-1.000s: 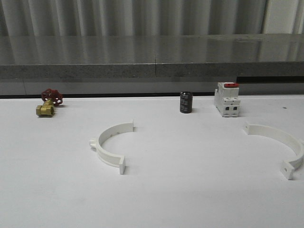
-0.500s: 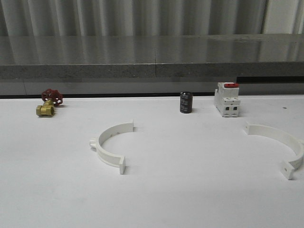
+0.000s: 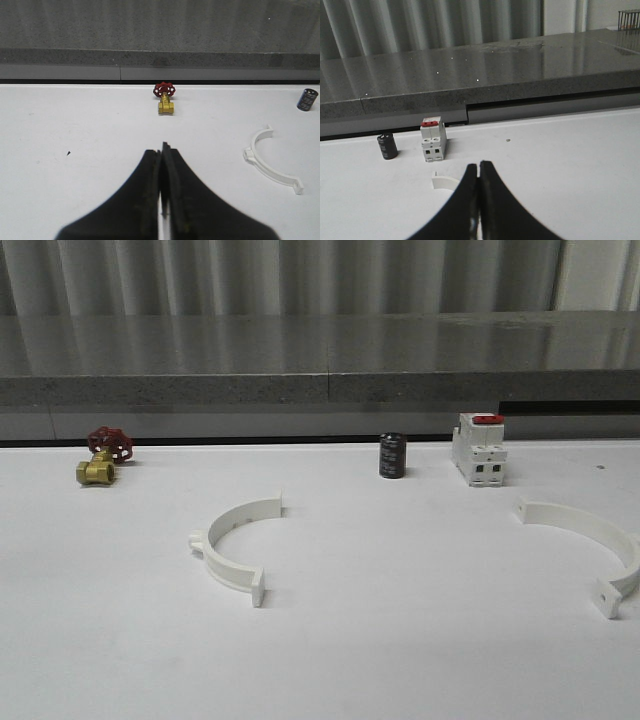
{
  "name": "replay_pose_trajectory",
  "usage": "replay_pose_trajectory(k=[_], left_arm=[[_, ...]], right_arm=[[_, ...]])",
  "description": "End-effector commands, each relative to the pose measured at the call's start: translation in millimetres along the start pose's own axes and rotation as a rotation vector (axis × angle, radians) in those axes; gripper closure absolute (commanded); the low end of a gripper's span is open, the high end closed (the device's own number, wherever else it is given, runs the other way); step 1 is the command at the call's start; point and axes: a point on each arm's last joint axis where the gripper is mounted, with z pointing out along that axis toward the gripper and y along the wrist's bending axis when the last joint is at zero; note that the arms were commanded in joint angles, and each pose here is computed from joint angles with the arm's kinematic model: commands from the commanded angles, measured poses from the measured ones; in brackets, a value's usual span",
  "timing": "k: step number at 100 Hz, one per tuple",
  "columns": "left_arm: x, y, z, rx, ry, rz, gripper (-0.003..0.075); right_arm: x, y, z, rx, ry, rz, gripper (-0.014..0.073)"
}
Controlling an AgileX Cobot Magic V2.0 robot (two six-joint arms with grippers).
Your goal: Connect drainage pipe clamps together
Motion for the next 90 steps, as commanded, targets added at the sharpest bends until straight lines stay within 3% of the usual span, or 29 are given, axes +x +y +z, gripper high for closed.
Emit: replay_pose_trajectory(k=[1,24,50,69,90], left_arm=[[-12.3,-1.3,-2.1,0.012,-0.077,0.007,0.0741],[-12.3,-1.3,-2.1,0.012,-0.077,0.007,0.0741],[-12.3,-1.3,-2.1,0.012,-0.077,0.007,0.0741],[-12.3,-1.3,-2.1,0.012,-0.077,0.007,0.0741],[-12.3,-1.3,-2.1,0.012,-0.077,0.007,0.0741]], right_arm=[[-32.3,4.8,-4.6,-0.020,-0.148,-0.013,0.0662],[-66.2,8.9,7.0,0.015,0.020,-0.013,0.0662],[-104.9,13.6,49.5,0.059,0.268,-0.012,0.0662],[-113.1,14.2,87.3,0.097,0.479,-0.012,0.0662],[-103.9,12.8,114.4,0.110,0.574,-0.013,0.0660]])
